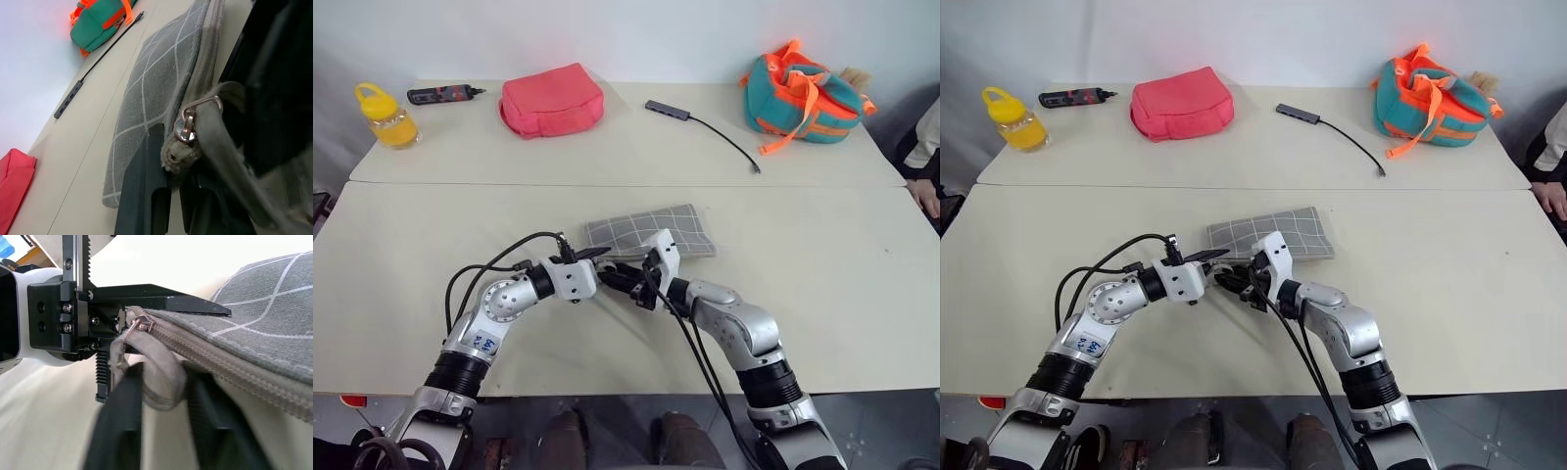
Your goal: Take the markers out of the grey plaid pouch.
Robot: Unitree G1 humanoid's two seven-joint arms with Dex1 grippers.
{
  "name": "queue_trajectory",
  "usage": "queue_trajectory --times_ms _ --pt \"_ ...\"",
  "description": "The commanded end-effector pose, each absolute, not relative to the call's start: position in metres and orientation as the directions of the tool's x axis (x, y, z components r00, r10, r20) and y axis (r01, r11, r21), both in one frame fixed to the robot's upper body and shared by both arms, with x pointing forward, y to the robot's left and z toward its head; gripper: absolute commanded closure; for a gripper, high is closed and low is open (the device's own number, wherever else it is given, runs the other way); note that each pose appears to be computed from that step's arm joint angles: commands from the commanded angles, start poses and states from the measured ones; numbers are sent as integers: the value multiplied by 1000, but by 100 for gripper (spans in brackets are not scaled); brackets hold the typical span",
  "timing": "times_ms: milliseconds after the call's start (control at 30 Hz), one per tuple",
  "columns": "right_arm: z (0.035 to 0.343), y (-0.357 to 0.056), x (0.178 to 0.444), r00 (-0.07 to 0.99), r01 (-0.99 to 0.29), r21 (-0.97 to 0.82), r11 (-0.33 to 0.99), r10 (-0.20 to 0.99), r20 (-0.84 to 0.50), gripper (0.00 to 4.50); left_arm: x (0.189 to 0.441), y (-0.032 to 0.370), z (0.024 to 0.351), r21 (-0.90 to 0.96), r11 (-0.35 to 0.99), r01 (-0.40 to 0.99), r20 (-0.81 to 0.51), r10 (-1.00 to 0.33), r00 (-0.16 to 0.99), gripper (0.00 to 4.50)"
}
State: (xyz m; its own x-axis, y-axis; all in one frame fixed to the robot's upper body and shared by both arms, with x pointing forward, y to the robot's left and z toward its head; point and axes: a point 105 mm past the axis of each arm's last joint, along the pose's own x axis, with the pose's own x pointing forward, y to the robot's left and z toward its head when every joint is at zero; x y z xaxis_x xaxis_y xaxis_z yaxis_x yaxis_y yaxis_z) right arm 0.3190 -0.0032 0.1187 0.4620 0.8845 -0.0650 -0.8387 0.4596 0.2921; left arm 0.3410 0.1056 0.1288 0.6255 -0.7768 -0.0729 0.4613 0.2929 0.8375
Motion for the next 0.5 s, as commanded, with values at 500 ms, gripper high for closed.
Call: queue_trajectory --times_ms 500 --pt "122 -58 340 566 -802 156 576 817 -112 446 338 130 132 847 305 434 -77 -739 669 450"
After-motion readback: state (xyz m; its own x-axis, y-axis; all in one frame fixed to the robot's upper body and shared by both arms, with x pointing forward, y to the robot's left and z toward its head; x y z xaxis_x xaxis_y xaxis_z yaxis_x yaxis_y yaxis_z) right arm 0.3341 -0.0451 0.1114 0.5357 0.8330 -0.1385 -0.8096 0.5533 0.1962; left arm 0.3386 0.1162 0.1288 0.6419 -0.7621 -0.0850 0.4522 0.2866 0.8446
